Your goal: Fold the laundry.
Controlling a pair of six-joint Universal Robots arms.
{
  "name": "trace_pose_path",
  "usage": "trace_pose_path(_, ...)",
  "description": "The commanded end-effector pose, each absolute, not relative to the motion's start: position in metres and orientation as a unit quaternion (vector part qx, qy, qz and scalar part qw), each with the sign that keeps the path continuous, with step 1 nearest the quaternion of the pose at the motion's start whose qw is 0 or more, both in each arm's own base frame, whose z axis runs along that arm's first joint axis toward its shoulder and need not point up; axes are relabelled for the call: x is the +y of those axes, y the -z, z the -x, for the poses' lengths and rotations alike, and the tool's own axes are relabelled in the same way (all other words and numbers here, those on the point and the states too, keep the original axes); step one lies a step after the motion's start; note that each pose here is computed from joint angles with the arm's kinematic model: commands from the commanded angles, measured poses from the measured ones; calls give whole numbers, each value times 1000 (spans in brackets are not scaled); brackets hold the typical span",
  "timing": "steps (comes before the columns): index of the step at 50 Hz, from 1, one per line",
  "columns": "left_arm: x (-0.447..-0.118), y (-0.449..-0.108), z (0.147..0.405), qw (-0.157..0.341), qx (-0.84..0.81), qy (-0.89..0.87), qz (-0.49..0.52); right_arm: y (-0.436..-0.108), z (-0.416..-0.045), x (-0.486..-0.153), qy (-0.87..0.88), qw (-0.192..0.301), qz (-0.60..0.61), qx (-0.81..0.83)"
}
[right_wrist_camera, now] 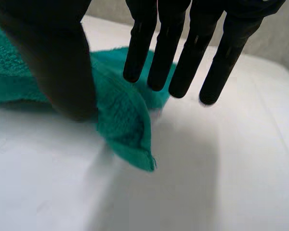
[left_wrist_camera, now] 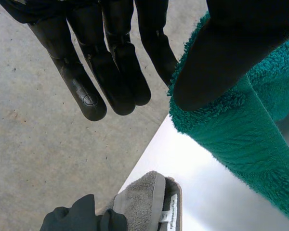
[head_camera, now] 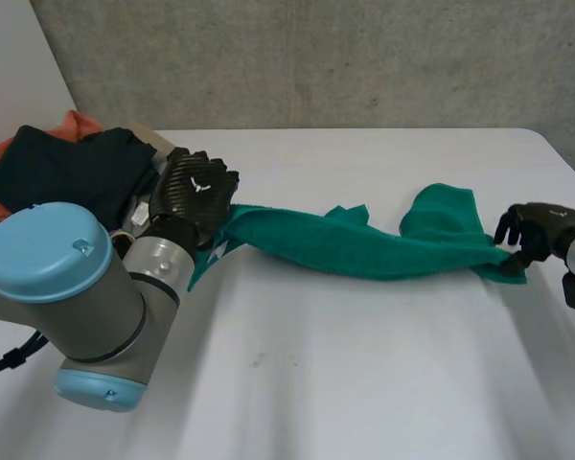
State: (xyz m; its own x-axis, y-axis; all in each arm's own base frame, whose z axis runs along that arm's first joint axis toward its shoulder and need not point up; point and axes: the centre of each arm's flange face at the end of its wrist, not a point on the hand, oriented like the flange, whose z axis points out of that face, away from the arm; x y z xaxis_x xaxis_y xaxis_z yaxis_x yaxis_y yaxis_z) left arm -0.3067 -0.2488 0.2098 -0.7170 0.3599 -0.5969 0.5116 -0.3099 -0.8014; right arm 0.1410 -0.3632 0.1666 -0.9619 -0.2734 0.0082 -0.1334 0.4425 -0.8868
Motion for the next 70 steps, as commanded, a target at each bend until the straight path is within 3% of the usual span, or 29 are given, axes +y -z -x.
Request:
trace_pose_path(1,-249,-209,307,45,591,718,-365,-152,-142,-356,472,97,124,867)
trace_pose_path(9,-244,-226,305,29,589,729,-348,-159,-142,-355,479,107,145,859)
trace_pose_path(12,-236,-246,299,29,583,736,-343,-187,-142,-350,510,79,194,834)
trace_pose_path(13,-234,-253,297,30,581,738,-341,-215,-143,-341,533,49,234,811)
trace_pose_path(16,-222,-285,288,32,571,749,-334,-253,-140,-323,553,-10,290,781)
trace_pose_path(21,-201,-337,273,35,546,773,-320,-332,-121,-284,592,-159,366,700)
trace_pose_path(25,-190,-358,265,35,548,772,-321,-361,-119,-263,606,-200,366,677)
trace_pose_path(29,-190,-350,266,33,572,745,-340,-351,-124,-263,592,-190,377,687)
trace_pose_path(36,-223,-282,287,38,634,668,-387,-297,-160,-275,525,-131,434,720)
trace_pose_path(38,-246,-250,301,50,645,642,-412,-270,-169,-287,490,-136,445,737)
trace_pose_path(42,-281,-236,322,76,621,653,-426,-256,-180,-319,514,-166,437,719)
trace_pose_path(47,-333,-288,352,123,506,766,-377,-284,-188,-374,631,-229,380,636)
trace_pose_path(49,-345,-315,354,136,464,804,-345,-315,-191,-392,701,-253,339,574)
trace_pose_path(52,-361,-380,343,160,374,878,-254,-355,-194,-404,788,-268,277,480)
trace_pose_path(57,-354,-407,341,155,342,899,-227,-384,-201,-392,836,-258,242,419)
trace_pose_path(64,-346,-367,333,124,420,858,-268,-351,-205,-382,810,-232,264,469)
trace_pose_path(70,-339,-276,322,115,511,781,-340,-279,-204,-367,740,-168,313,571)
